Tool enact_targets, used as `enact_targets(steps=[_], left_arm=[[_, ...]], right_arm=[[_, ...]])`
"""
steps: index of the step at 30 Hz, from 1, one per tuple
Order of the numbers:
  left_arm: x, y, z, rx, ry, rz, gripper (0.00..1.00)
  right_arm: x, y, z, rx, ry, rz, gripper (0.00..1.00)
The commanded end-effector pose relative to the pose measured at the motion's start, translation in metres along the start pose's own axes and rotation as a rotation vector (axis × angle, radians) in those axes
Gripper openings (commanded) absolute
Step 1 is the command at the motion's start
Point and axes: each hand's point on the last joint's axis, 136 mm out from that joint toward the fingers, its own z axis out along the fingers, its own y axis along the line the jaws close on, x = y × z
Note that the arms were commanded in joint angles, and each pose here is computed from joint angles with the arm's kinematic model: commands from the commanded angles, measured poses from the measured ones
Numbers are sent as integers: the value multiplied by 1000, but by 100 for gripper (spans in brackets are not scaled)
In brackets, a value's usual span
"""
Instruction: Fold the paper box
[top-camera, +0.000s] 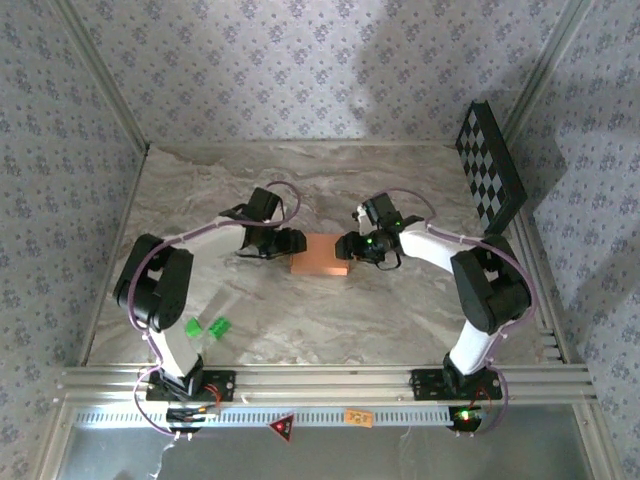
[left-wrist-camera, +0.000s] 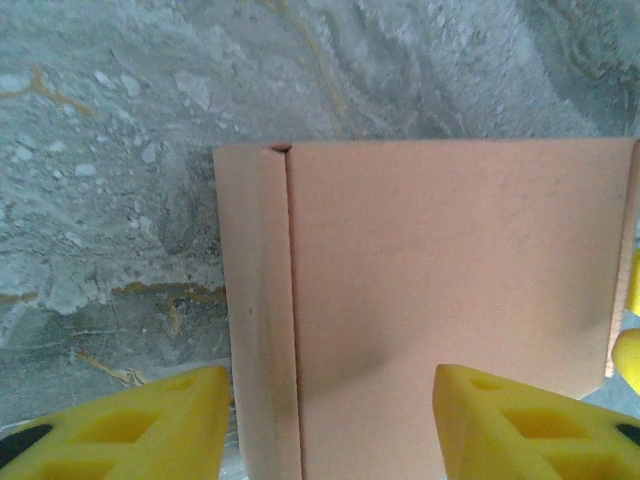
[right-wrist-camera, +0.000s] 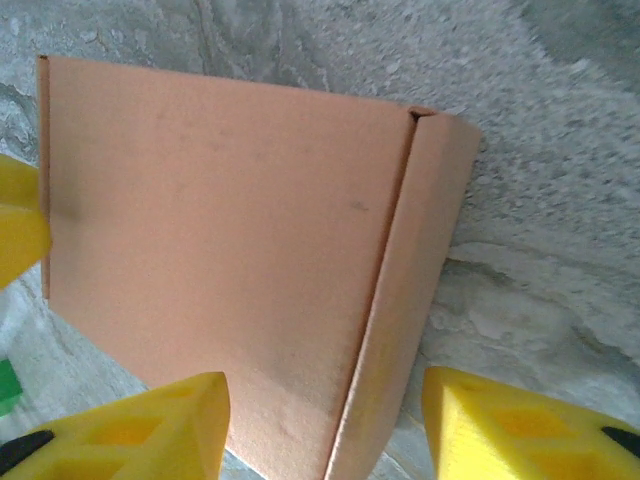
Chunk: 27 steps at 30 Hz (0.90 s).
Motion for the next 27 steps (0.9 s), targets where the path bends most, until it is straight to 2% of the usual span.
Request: enact_targets(steps=[1, 8, 19, 27], left_arm=[[-1, -6, 3, 33, 21, 10, 53], [-20, 7, -15, 3, -25, 16, 50], [-101, 102, -87, -64, -195, -109, 49], [-166, 175, -104, -87, -280, -205, 49]], right_arm=[[-6, 20, 3, -63, 17, 2, 52], [-27, 62, 16, -130, -17, -15, 49], [-110, 188, 63, -283, -213, -81, 48], [-153, 238, 118, -466, -338, -61, 45]])
